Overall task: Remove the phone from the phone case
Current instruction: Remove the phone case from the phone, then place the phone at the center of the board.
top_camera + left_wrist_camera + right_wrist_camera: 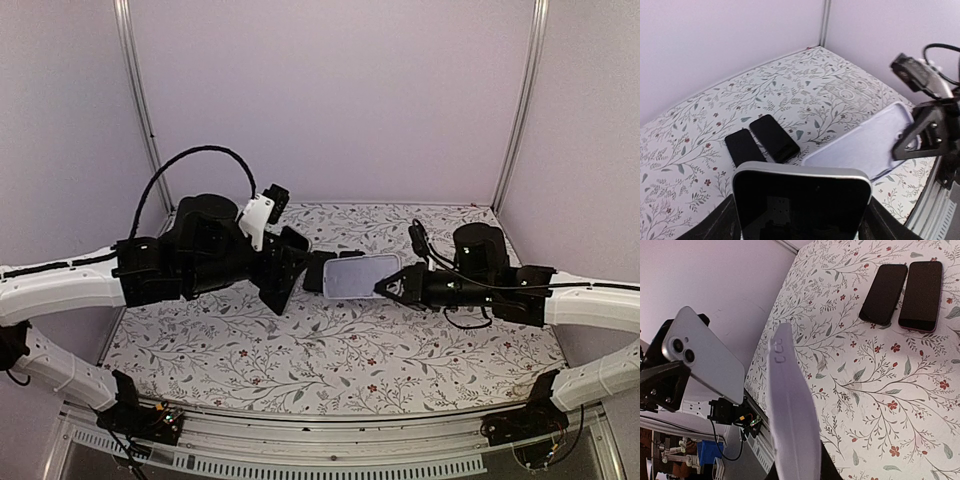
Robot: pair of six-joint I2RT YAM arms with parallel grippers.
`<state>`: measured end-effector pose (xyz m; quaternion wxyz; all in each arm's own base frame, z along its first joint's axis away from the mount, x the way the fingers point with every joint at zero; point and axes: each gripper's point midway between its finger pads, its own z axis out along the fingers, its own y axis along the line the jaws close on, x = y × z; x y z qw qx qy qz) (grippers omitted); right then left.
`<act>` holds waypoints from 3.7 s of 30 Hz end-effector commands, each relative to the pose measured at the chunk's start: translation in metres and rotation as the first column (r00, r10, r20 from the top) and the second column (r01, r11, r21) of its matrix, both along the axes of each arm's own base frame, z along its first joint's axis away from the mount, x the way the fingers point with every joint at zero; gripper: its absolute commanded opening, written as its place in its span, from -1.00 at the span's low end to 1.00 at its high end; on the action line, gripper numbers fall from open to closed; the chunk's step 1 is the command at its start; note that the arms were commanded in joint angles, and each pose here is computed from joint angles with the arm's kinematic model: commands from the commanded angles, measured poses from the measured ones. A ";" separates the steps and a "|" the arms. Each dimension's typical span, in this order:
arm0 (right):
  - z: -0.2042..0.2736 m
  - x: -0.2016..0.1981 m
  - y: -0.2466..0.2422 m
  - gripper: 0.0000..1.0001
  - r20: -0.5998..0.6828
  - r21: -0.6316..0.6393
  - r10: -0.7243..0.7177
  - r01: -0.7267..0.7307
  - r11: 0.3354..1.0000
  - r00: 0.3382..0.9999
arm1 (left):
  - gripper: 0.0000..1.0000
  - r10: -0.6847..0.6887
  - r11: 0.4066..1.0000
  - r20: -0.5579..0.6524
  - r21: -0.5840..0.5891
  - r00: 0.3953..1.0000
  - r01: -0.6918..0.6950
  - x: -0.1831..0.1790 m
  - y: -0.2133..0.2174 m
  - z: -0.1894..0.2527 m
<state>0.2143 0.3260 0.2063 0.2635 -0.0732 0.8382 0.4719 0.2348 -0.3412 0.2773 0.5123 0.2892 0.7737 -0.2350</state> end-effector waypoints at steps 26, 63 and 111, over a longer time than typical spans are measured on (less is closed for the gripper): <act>0.060 -0.004 -0.116 -0.96 0.196 0.034 -0.324 0.324 0.946 0.926 | -0.35 0.504 0.864 -0.419 0.248 0.755 -0.438 0.224 0.050 -0.168; 0.062 -0.015 -0.125 -0.91 0.177 0.028 -0.321 0.321 0.947 0.930 | -0.15 0.625 0.780 -0.491 0.404 0.607 -0.477 0.278 0.061 -0.268; 0.071 -0.002 -0.088 -0.86 0.247 -0.073 -0.166 0.189 0.979 0.955 | 0.89 0.366 0.925 -0.437 0.076 0.822 -0.371 0.228 0.053 -0.101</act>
